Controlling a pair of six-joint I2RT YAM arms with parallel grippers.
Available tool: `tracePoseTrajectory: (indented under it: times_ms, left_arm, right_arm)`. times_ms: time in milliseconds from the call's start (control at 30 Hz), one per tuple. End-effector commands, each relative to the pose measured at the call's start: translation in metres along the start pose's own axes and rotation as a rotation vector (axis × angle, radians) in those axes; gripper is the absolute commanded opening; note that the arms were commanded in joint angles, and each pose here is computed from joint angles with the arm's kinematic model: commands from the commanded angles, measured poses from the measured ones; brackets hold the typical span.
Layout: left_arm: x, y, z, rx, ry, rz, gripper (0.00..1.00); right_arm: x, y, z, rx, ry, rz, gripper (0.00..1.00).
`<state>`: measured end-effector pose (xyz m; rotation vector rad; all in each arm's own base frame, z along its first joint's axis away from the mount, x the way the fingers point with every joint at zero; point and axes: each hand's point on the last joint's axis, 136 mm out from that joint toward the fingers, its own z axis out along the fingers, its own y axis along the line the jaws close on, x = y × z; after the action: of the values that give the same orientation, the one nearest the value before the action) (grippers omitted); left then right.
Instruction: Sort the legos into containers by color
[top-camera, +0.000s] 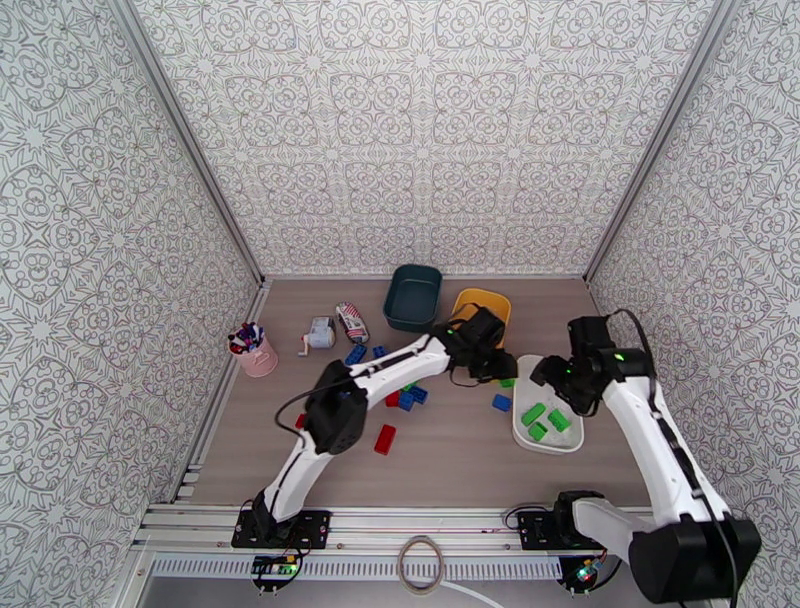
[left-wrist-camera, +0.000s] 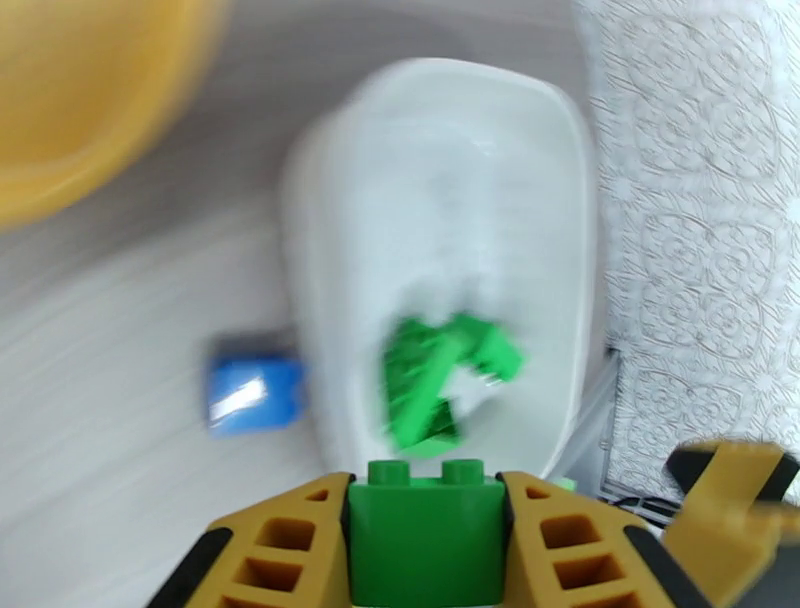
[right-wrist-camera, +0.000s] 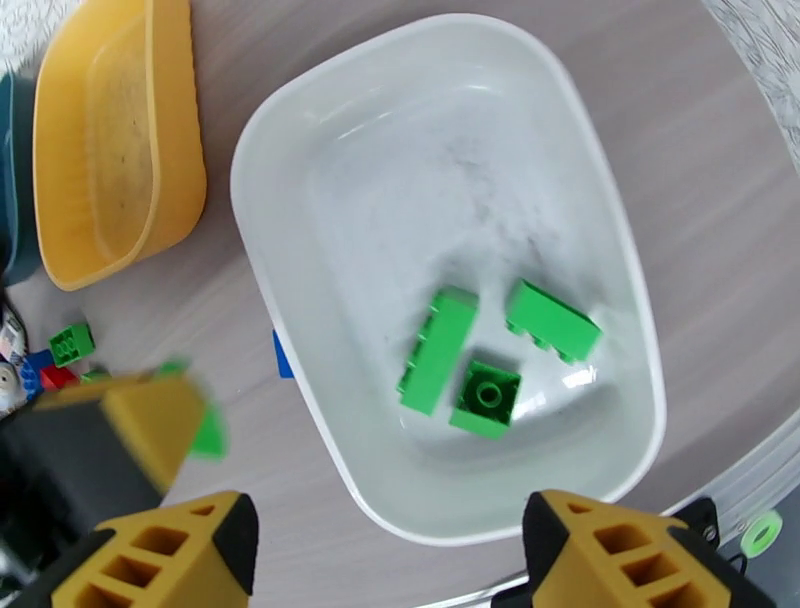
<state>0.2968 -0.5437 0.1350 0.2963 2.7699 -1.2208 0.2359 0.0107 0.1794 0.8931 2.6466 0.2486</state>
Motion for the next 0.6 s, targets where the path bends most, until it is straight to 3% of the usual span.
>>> tracePoseTrajectory:
  times_ms: [0, 133, 267, 367, 567]
  left_arm:
    - [0.013, -0.024, 0.017, 0.071, 0.062, 0.016, 0.3]
    - [0.02, -0.034, 0.033, 0.098, 0.082, 0.028, 0.41]
    - [0.019, -0.038, 0.03, 0.093, 0.059, 0.049, 0.7]
    - [0.013, -0.046, 0.019, 0.09, 0.019, 0.084, 0.76]
    - [0.009, -0.048, -0.01, 0.037, -0.041, 0.142, 0.76]
  right_arm:
    - [0.016, -0.011, -0.004, 0.009, 0.041, 0.027, 0.75]
    - [0.022, -0.015, -0.009, 0.004, 0.036, 0.04, 0.76]
    - [0.025, -0.017, -0.017, -0.012, 0.015, 0.037, 0.8]
    - [0.023, -0.011, -0.024, -0.055, -0.006, 0.018, 0.84]
    - [0.013, 0.015, -0.045, -0.2, -0.071, -0.028, 0.84]
